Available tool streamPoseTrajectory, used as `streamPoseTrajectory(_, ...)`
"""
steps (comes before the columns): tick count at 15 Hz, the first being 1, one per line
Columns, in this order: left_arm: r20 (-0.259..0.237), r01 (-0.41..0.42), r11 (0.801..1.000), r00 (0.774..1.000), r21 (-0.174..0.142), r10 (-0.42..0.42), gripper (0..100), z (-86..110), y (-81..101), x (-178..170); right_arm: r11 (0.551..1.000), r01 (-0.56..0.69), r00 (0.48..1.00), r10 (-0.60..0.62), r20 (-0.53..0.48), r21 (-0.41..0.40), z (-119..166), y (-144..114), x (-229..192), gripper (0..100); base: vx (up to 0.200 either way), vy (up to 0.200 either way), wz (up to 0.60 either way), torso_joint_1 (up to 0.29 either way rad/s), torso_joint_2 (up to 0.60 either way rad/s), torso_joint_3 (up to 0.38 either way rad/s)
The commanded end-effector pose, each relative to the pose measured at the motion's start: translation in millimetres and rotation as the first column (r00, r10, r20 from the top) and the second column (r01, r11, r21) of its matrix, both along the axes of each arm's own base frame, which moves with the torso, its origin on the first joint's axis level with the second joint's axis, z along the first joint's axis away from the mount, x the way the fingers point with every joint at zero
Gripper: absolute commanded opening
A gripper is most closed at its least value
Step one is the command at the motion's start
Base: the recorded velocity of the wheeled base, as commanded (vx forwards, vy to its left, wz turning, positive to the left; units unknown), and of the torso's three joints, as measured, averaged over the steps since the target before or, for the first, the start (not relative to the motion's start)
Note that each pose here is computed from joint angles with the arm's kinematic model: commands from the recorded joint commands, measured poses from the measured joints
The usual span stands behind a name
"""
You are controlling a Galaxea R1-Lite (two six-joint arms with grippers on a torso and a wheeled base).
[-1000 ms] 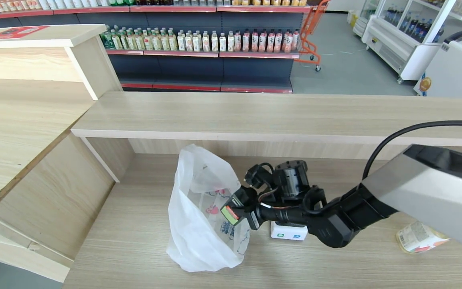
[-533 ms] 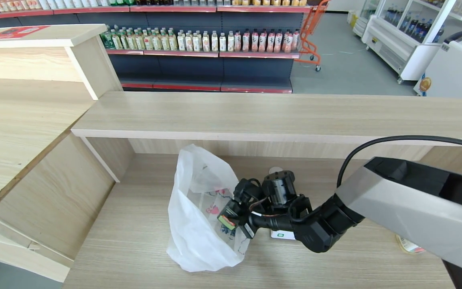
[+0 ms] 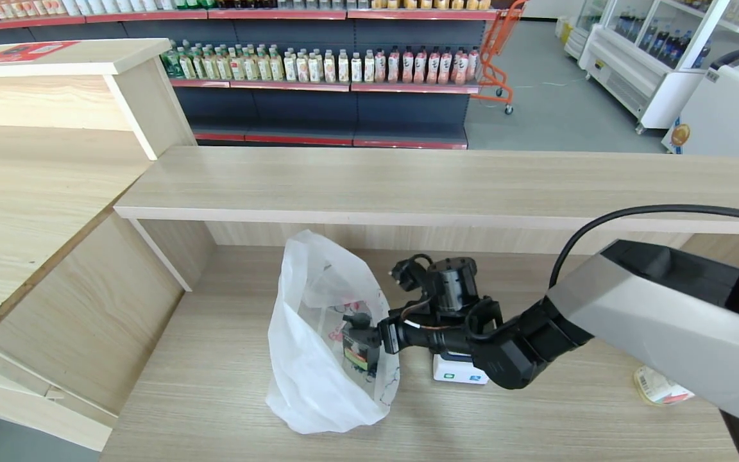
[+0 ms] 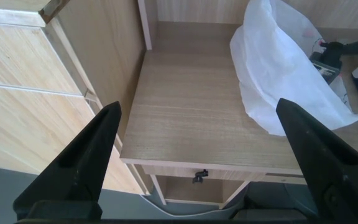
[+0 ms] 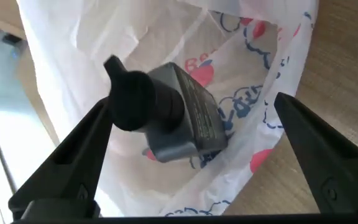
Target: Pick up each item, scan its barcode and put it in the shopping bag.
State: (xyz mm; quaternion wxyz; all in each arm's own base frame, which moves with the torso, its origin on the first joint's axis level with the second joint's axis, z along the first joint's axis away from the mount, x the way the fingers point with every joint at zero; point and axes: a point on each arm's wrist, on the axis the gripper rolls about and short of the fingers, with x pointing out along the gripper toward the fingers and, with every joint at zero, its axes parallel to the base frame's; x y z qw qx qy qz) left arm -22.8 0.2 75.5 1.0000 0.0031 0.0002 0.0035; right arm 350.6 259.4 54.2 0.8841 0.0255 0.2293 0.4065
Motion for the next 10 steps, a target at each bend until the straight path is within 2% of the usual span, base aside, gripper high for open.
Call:
streamPoseTrajectory(1, 0.000, -0.001, 1.000, 1.000, 0.000, 0.001, 100, 0.0, 0.0, 0.0, 0.994, 0.065, 0.997, -0.061, -0.049, 0.088, 27.5, -14.4, -3.9, 100, 0.000, 0.000, 0.00, 0.000, 0.00, 0.000)
streamPoseTrajectory(3, 0.000, 0.001, 1.000, 1.000, 0.000, -0.001, 100, 0.0, 0.0, 0.0, 0.966, 0.169, 0.974, -0.133, -0.181, 0.197, 47.8, -35.6, -17.5, 100, 0.000, 0.000, 0.00, 0.000, 0.00, 0.000)
streamPoseTrajectory(7, 0.000, 0.001, 1.000, 1.000, 0.000, -0.001, 100, 0.0, 0.0, 0.0, 0.906, 0.265, 0.943, -0.171, -0.285, 0.332, 89.4, -70.8, -36.9, 100, 0.000, 0.000, 0.00, 0.000, 0.00, 0.000)
streamPoseTrajectory(9, 0.000, -0.001, 1.000, 1.000, 0.000, 0.001, 100, 0.0, 0.0, 0.0, 0.909, 0.262, 0.942, -0.168, -0.292, 0.324, 106.2, -103.2, -64.1, 100, 0.000, 0.000, 0.00, 0.000, 0.00, 0.000)
streamPoseTrajectory(10, 0.000, -0.001, 1.000, 1.000, 0.000, 0.001, 100, 0.0, 0.0, 0.0, 0.926, 0.274, 0.945, -0.210, -0.249, 0.260, 117.3, -131.4, -87.5, 100, 0.000, 0.000, 0.00, 0.000, 0.00, 0.000)
